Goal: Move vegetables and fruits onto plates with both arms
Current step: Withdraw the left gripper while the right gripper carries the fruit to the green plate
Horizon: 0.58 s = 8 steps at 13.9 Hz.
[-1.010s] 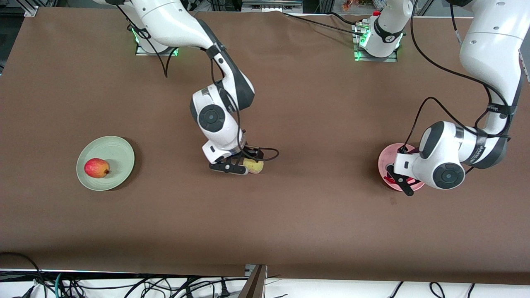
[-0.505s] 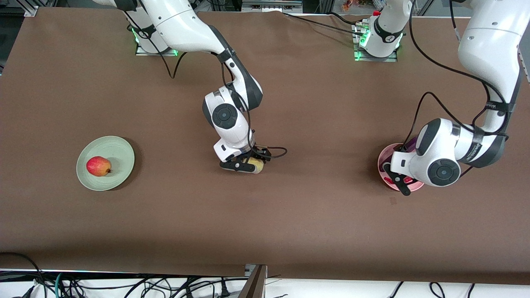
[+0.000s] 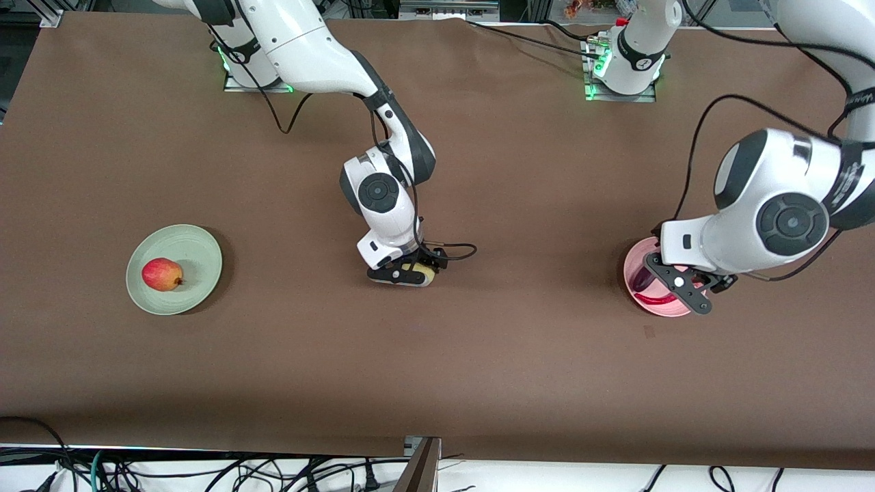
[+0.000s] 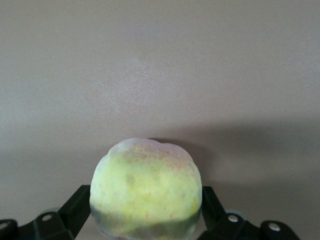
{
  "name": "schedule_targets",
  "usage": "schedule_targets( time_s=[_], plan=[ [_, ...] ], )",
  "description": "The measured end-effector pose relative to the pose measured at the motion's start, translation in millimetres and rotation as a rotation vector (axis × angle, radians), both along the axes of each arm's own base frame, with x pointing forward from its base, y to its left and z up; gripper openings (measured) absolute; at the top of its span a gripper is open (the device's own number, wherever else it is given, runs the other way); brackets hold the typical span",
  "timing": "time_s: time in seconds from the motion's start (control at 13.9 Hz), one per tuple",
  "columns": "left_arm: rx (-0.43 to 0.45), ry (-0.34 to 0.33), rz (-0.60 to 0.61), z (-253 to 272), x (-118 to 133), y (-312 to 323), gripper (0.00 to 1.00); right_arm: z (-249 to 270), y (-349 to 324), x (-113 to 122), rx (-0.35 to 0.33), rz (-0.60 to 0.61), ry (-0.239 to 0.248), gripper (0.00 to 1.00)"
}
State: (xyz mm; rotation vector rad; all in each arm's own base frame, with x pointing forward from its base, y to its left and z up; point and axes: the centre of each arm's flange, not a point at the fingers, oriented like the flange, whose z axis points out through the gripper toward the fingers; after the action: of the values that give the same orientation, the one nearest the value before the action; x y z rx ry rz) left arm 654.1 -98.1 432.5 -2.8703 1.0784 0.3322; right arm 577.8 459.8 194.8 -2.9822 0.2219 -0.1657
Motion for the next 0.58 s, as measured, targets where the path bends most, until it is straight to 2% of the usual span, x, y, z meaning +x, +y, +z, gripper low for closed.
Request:
schedule_targets(
  time_s=[0.07,0.14,0.29,0.36,0.58],
  plan=[
    [-0.004,-0.01,0.1,19,-2,-8,1.0,1,-1,1,-0.001,0.001,-0.003,0.87],
    [-0.017,-0.031,0.203,37,-2,-15,1.0,3,-2,3,-0.003,0.004,-0.008,0.84],
    [-0.046,-0.047,0.34,62,-1,-18,1.0,4,-13,10,-0.027,0.02,-0.008,0.84],
    [-0.057,-0.041,0.376,73,-1,-15,1.0,8,-24,16,-0.053,0.032,0.004,0.84],
    [-0.046,-0.106,0.467,111,-3,8,1.0,46,-87,45,-0.169,0.111,0.087,0.84]
  ],
)
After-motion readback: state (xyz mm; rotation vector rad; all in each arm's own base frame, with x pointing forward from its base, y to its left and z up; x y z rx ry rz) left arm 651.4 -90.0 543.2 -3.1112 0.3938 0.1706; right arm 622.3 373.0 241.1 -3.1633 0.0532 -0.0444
